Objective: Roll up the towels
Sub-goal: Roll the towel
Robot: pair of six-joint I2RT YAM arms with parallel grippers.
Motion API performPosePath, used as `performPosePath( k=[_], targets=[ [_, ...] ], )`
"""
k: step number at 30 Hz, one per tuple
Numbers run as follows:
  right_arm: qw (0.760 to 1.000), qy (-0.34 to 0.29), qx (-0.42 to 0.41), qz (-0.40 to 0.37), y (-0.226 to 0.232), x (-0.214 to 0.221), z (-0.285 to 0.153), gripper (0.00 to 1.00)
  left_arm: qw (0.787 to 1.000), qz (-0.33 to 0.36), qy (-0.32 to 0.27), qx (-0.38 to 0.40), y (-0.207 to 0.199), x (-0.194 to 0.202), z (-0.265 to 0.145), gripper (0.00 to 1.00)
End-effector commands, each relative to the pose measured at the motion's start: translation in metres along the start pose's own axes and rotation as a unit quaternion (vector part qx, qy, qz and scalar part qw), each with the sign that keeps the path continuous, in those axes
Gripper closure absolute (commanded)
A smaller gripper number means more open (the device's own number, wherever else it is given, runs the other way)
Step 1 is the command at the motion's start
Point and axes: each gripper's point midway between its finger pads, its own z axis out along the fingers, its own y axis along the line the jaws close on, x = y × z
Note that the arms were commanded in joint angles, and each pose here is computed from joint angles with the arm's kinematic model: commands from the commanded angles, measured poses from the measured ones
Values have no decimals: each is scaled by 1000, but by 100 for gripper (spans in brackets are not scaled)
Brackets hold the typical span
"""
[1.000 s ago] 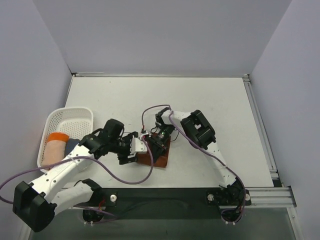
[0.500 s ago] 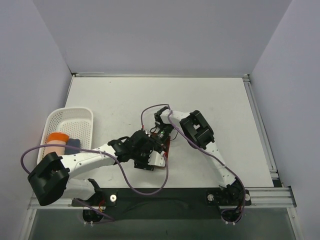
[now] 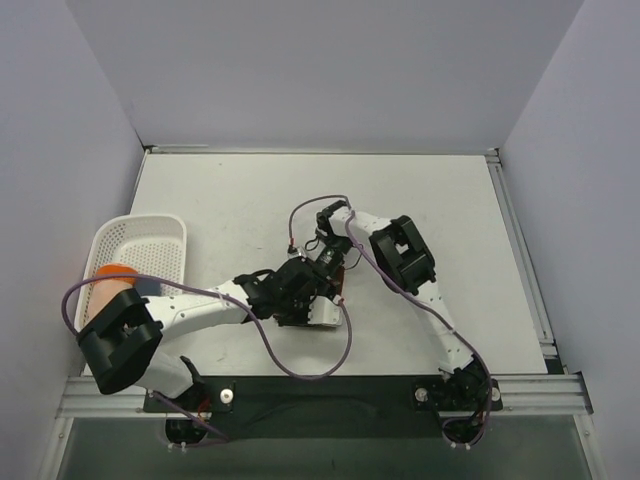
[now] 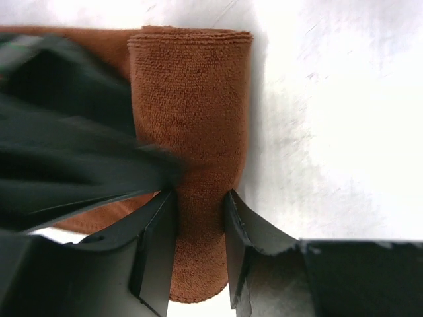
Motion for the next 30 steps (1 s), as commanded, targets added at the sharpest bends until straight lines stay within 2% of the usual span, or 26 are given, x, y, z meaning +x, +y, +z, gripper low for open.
performPosePath(
  k=[1, 3, 6, 8, 10, 12, 14, 15, 17, 21, 22, 24, 25, 28, 29, 30],
  targets=[
    [994, -75, 77, -7, 4, -17, -68, 55, 979, -83, 53, 178, -82, 27, 0, 81],
    [988, -115, 100, -25, 15, -21, -102, 50, 972, -102, 67, 200, -85, 30, 0, 81],
    [979, -149, 132, -41, 27, -8, -142, 49, 960, -142, 74, 228, -78, 32, 0, 80],
    [974, -164, 147, -55, 38, 9, -159, 49, 952, -180, 60, 239, -66, 29, -2, 80],
    [972, -177, 149, -42, 36, 31, -170, 49, 942, -203, 61, 262, -55, 24, -3, 80],
    [963, -203, 164, -61, 47, 49, -184, 50, 927, -233, 70, 284, -48, 31, -3, 80],
    [957, -219, 176, -76, 56, 67, -186, 51, 923, -245, 56, 291, -32, 24, -2, 79],
    [953, -229, 179, -79, 59, 71, -187, 51, 912, -262, 69, 307, -32, 34, 0, 79],
    [945, -247, 193, -93, 64, 85, -181, 51, 912, -267, 71, 303, -17, 37, 6, 77],
    [933, -247, 231, -125, 72, 98, -163, 53, 896, -298, 80, 318, 1, 52, 21, 75],
    [920, -251, 264, -144, 73, 99, -166, 53, 892, -309, 76, 322, 5, 54, 22, 74],
    [915, -226, 290, -165, 72, 102, -147, 54, 884, -317, 74, 335, 14, 53, 27, 71],
    [900, -228, 320, -188, 73, 98, -148, 55, 881, -321, 76, 339, 16, 56, 28, 71],
    [893, -214, 330, -219, 76, 98, -127, 57, 873, -326, 85, 354, 21, 60, 36, 69],
    [880, -219, 352, -234, 76, 94, -129, 57, 868, -329, 90, 361, 19, 62, 36, 69],
    [877, -201, 358, -249, 75, 94, -117, 57, 865, -332, 90, 366, 19, 63, 41, 69]
  ],
)
